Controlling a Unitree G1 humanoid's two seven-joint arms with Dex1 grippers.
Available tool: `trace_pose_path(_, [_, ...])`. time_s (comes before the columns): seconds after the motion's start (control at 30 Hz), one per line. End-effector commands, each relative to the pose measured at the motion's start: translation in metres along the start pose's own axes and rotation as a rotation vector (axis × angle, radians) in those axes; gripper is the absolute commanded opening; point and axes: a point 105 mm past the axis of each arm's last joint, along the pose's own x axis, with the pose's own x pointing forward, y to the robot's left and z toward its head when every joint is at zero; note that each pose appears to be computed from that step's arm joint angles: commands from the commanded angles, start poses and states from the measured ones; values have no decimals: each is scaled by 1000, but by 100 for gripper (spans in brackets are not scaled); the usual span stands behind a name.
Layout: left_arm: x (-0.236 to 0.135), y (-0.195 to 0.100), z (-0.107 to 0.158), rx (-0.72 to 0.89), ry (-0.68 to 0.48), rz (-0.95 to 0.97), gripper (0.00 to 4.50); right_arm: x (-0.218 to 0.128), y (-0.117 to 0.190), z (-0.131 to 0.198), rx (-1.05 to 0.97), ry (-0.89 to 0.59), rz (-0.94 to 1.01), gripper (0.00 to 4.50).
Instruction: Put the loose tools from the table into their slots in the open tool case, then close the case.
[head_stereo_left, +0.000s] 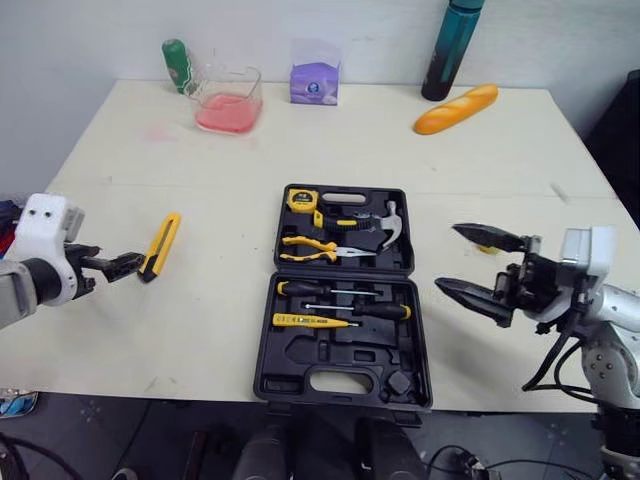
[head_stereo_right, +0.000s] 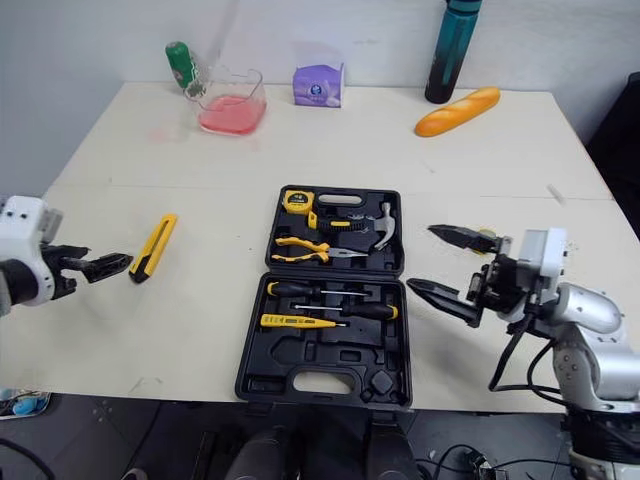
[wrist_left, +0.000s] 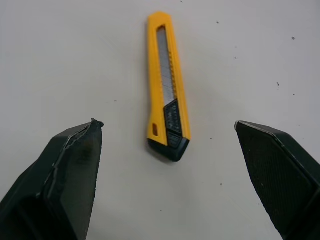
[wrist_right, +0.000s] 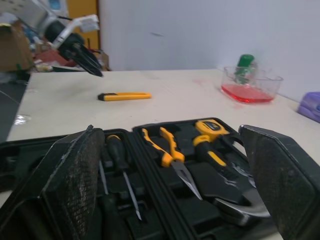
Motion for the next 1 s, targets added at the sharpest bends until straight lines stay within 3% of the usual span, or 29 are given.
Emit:
trace_pose_path(0.03, [3,5,7,33,36,36,445,7,6,9,-43,-27,39,450])
trace_pose_path(0.53, [63,13,12,-75,53,10,445,17,16,8,-54,-15,136,450])
trace_pose_path(1.0, [95,-9,-19,3,210,-80,445,24,18,10,-58,-22,111,450])
